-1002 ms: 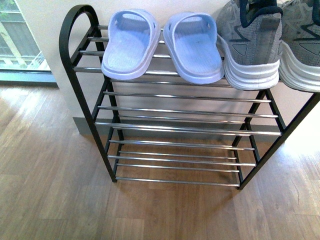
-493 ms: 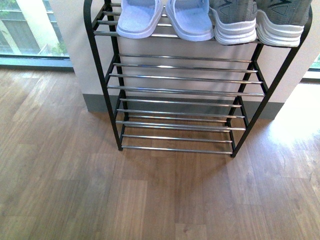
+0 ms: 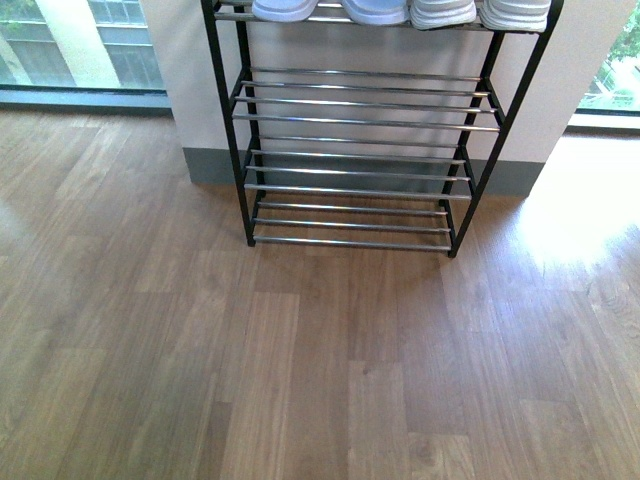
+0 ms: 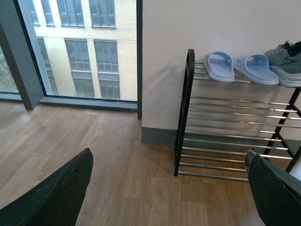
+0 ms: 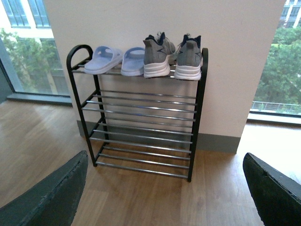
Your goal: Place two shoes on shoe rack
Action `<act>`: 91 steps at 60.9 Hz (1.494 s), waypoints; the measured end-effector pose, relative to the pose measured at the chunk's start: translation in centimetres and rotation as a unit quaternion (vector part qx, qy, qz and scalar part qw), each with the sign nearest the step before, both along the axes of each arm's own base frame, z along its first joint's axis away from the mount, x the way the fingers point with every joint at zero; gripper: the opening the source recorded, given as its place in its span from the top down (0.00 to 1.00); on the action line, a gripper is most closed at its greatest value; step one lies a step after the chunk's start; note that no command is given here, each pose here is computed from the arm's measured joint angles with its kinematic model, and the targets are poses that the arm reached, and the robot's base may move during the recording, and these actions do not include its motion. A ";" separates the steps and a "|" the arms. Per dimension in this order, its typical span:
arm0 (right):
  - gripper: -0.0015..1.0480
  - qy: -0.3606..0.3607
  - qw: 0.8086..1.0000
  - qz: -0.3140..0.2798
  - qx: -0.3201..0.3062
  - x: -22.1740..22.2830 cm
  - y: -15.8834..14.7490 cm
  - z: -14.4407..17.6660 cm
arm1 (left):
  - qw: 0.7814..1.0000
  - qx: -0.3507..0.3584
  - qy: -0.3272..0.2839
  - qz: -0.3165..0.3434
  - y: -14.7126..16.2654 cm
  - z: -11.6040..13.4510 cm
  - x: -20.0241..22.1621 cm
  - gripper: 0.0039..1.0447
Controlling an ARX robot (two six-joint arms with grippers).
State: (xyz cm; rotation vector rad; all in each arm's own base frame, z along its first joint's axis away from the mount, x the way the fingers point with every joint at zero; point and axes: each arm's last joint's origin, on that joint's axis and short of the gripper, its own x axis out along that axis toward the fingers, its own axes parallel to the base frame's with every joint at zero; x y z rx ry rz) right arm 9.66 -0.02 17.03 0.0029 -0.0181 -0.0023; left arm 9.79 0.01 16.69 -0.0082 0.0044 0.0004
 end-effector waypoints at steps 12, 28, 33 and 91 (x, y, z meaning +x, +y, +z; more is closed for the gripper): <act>0.09 0.000 1.000 0.000 0.000 0.0 0.0 0.0 | 1.000 0.000 0.000 0.000 0.0 0.0 0.0 0.09; 0.09 0.000 1.000 0.000 0.000 0.0 0.0 0.0 | 1.000 0.000 0.000 0.000 0.0 0.0 0.0 0.09; 0.09 0.000 1.000 0.000 0.000 0.0 0.0 0.0 | 1.000 0.000 0.000 0.000 0.0 0.0 0.0 0.09; 0.09 0.000 1.000 0.000 0.000 0.0 0.0 0.0 | 1.000 0.000 0.000 0.000 0.0 0.0 0.0 0.09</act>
